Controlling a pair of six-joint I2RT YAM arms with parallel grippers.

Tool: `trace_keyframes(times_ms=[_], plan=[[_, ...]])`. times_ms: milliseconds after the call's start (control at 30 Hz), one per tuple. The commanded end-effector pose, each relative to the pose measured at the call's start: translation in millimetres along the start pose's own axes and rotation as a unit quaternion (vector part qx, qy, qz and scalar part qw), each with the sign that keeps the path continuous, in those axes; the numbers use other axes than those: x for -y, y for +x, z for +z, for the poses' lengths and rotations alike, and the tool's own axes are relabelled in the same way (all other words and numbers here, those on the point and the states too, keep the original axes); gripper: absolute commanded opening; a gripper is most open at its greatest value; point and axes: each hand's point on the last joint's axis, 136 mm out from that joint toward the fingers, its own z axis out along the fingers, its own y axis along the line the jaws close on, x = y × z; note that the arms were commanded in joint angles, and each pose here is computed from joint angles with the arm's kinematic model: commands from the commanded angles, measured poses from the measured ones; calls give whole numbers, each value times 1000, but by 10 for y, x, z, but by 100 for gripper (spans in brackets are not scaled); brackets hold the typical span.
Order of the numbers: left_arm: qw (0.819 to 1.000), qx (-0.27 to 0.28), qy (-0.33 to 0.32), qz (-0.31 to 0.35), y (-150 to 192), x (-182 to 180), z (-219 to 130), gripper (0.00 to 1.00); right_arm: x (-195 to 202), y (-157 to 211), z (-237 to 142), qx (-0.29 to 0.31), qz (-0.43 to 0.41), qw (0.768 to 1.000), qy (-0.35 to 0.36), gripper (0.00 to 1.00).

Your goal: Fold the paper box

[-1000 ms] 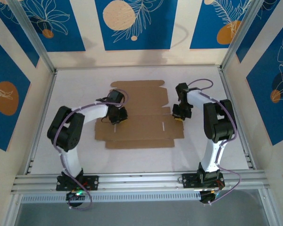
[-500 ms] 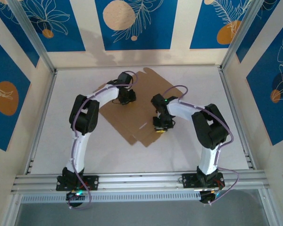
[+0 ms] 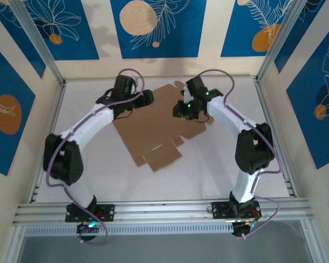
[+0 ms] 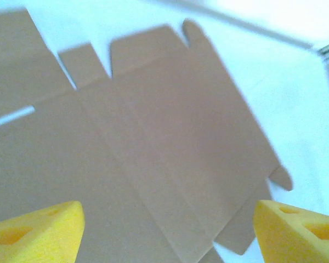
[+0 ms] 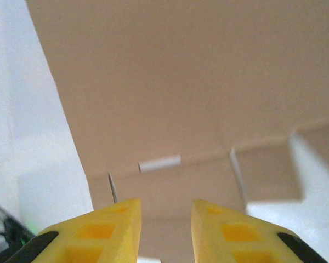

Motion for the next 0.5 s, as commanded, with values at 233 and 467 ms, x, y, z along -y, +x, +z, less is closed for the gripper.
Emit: trace_keyframes(times_ms=[233, 467], plan=[[967, -200, -29, -156, 1539, -761, 361, 28, 1111, -227, 588, -72, 61, 980, 175, 0], [963, -231, -94, -100, 1554, -902, 457, 24, 1284, -14, 650, -80, 49, 977, 194, 0]])
